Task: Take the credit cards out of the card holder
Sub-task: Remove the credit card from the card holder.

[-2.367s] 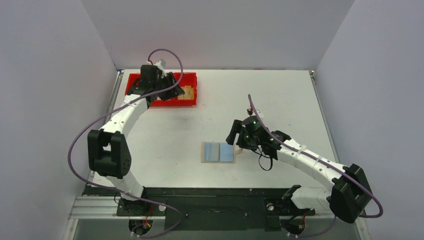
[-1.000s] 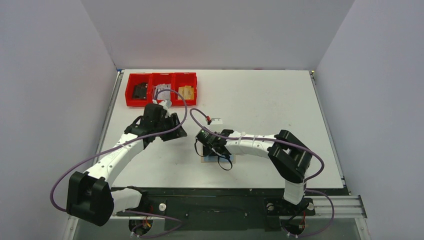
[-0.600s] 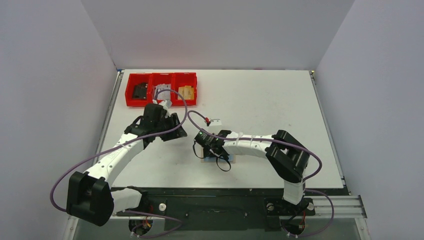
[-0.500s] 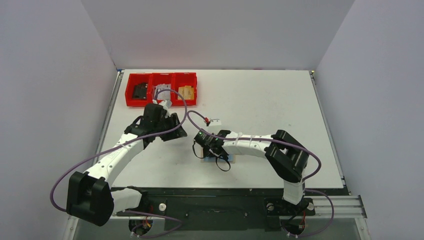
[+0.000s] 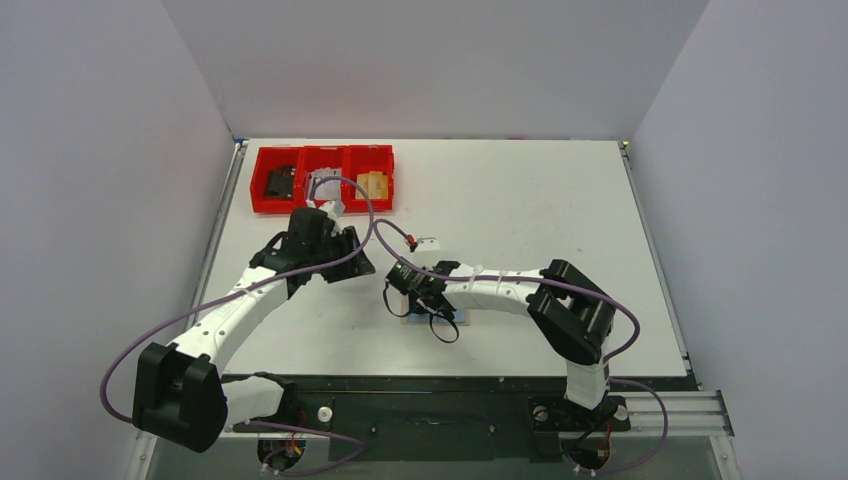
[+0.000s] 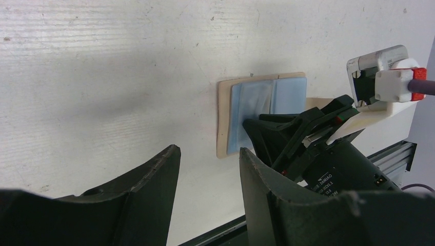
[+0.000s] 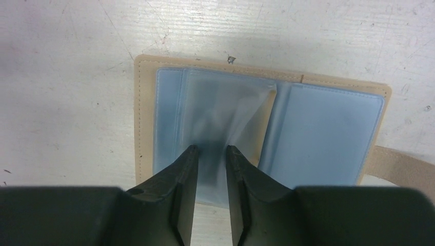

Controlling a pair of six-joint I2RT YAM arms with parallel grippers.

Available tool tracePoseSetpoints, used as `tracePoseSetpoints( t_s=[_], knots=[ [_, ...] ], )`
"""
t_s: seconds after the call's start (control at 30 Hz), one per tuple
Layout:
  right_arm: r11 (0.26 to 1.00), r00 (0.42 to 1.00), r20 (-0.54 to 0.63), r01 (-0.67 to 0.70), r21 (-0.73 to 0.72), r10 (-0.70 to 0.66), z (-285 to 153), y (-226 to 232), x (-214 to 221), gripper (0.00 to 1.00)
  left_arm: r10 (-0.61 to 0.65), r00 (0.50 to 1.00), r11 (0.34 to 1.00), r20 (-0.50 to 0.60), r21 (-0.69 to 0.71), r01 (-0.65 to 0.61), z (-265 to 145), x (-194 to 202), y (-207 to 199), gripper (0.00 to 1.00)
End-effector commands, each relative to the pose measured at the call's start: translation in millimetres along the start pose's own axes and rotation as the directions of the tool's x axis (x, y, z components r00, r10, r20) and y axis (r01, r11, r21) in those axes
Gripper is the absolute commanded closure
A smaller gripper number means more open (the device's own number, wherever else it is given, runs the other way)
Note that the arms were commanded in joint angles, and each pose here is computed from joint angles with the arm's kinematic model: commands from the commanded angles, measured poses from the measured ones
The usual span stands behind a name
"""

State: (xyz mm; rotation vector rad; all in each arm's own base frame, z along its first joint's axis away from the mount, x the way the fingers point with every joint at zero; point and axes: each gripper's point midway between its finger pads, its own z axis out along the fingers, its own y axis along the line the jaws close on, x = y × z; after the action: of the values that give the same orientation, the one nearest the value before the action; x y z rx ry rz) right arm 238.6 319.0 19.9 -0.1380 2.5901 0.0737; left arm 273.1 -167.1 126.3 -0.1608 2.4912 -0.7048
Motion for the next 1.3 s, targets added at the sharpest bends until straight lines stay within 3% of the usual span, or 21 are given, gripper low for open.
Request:
tracePoseSetpoints(
  t_s=[0.0,0.2,0.47,0.77,1.0,1.27],
  knots=[
    [0.998,0.994,-0.098,0.042,0.050,-0.037,19.4,-22.1,33.1,0.81,0.016,1.000,0.999,0.003,0.035,-0.016,2.1,0.6,-9.4,0.56],
    [1.000,0.994,-0.108,-0.007,0.021,0.009,21.6,-28.6,35.3,1.00,0.020,1.000,0.999,-0.013,0.039,-0.019,6.3,5.4,-14.2,0.56],
    [0.973,0.985,-0.094,-0.157,-0.171,0.143,13.6,-19.5,20.5,1.00,0.012,0.998,0.997,-0.059,0.071,-0.007,17.0,16.9,-27.6,0.56],
    [0.826,0.942,-0.127,-0.332,-0.456,0.309,-3.2,-4.7,2.0,1.00,-0.003,0.990,0.989,-0.139,0.145,0.024,36.8,40.4,-49.7,0.56],
    [0.756,0.919,-0.158,-0.388,-0.527,0.361,-7.7,-4.1,0.1,1.00,-0.010,0.979,0.986,-0.202,0.163,0.044,56.9,59.7,-57.9,0.56],
    [0.731,0.911,-0.166,-0.403,-0.551,0.376,-9.9,-5.8,-1.0,1.00,-0.002,0.966,0.985,-0.260,0.168,0.047,77.7,79.3,-63.7,0.55]
  ],
)
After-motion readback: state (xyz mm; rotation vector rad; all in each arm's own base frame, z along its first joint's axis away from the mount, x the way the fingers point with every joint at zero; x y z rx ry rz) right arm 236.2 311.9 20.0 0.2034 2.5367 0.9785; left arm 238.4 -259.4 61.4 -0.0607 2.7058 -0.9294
